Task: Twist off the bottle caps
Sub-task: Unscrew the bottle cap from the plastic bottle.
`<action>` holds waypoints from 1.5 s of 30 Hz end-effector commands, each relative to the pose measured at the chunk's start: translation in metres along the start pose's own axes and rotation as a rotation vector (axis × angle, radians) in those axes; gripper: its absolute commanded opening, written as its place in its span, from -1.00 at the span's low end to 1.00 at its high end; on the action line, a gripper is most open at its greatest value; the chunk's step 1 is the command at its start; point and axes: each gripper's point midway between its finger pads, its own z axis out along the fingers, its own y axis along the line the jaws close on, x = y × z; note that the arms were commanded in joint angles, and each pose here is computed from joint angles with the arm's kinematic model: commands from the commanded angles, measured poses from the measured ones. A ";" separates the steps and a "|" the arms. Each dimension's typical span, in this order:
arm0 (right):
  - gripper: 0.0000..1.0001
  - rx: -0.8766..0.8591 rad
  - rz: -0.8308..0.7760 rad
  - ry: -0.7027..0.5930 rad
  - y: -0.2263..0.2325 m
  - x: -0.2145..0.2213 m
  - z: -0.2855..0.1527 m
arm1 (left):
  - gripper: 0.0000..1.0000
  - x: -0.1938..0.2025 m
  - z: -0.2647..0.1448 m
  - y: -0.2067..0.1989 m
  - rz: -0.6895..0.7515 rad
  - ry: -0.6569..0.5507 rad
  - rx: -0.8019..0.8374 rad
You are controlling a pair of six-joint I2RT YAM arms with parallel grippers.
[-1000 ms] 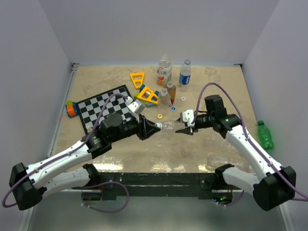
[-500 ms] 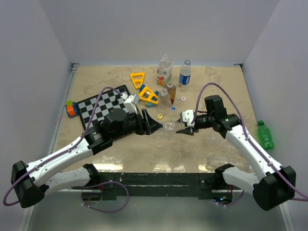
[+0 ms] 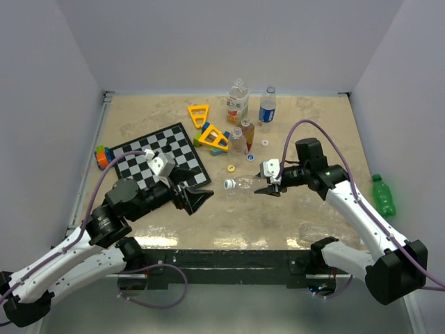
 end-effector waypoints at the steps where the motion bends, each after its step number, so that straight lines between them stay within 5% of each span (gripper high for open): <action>1: -0.74 0.001 -0.030 -0.015 -0.002 -0.009 -0.002 | 0.91 0.010 0.000 0.003 0.390 0.017 0.093; 6: -0.73 -0.008 -0.027 -0.009 -0.002 -0.005 -0.001 | 0.69 0.035 0.021 -0.003 0.683 0.082 0.262; 10: -0.74 -0.010 -0.035 -0.011 -0.001 -0.006 -0.001 | 0.60 0.039 0.042 -0.012 0.725 0.037 0.343; 26: -0.74 -0.016 -0.031 -0.007 0.000 -0.004 0.000 | 0.18 0.042 0.062 -0.016 0.690 0.011 0.363; 31: -0.74 -0.017 -0.028 -0.008 0.001 -0.004 0.000 | -0.08 0.051 0.064 -0.014 0.671 0.044 0.372; 34: -0.74 -0.016 -0.031 -0.009 0.001 -0.005 -0.001 | -0.43 0.050 0.067 -0.016 0.657 0.054 0.378; 38: -0.74 -0.012 -0.033 -0.008 0.000 -0.005 -0.001 | -1.00 0.047 0.069 -0.015 0.587 0.061 0.348; 42: -0.74 -0.013 -0.029 -0.004 0.000 -0.004 -0.001 | -1.00 0.043 0.069 -0.011 0.411 0.097 0.266; 45: -0.74 -0.011 -0.030 -0.005 0.000 -0.005 -0.001 | -1.00 0.034 0.065 -0.014 0.090 0.088 0.170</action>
